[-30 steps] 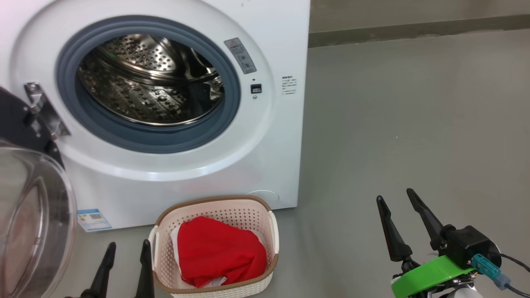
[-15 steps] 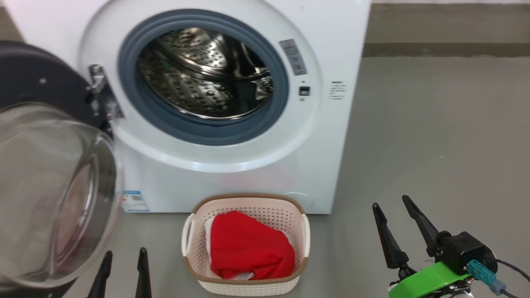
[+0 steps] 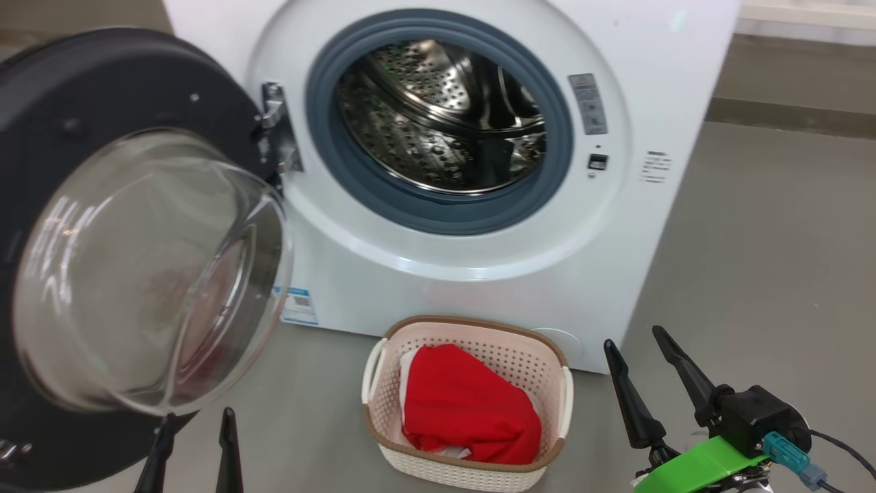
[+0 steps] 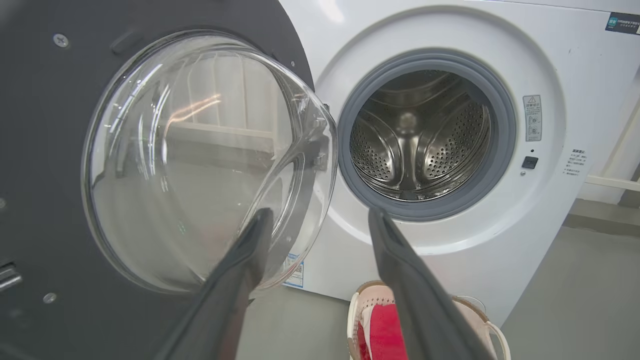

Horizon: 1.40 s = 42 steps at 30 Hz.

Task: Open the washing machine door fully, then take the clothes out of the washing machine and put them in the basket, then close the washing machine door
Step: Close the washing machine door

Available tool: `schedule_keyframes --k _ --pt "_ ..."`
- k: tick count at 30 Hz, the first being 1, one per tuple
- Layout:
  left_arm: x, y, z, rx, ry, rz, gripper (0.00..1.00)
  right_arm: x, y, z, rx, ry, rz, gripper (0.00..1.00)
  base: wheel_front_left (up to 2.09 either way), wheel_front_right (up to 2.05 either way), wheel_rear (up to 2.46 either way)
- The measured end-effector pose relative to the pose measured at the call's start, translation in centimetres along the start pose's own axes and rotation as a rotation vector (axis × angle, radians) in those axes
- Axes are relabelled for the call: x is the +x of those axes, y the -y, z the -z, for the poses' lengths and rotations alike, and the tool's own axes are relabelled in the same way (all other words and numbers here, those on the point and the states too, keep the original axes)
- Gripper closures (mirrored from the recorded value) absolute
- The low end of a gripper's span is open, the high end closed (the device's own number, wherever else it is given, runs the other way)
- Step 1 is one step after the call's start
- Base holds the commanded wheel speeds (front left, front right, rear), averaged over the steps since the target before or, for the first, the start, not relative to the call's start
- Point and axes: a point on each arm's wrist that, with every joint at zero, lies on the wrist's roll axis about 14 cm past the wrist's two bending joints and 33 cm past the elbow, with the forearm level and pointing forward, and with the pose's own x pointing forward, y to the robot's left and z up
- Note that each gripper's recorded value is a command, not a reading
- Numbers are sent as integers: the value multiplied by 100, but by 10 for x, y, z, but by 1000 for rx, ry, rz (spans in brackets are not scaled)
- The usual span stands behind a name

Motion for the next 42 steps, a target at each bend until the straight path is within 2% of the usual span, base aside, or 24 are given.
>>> schedule_keyframes --k 10,25,26,28,33,39,42 --pt "-12 -31 -17 31 52 -100 0 12 -28 6 12 -16 -88 0 0 0 0" --pt "-11 -36 -17 64 50 -124 0 10 -26 5 13 -15 -79 0 0 0 0" --pt "-10 -37 -18 70 51 -126 48 9 -25 5 12 -14 -77 0 0 0 0" --pt "-9 -39 -20 94 57 -125 100 9 -23 5 12 -13 -72 0 0 0 0" --pt "-3 -56 -53 128 155 -184 100 8 -21 5 12 -14 -66 0 0 0 0" --pt "21 -93 -150 189 437 -272 100 7 -21 5 12 -14 -63 0 0 0 0" --pt "29 -122 -198 167 564 -333 100 6 -19 5 8 -15 -58 0 0 0 0"
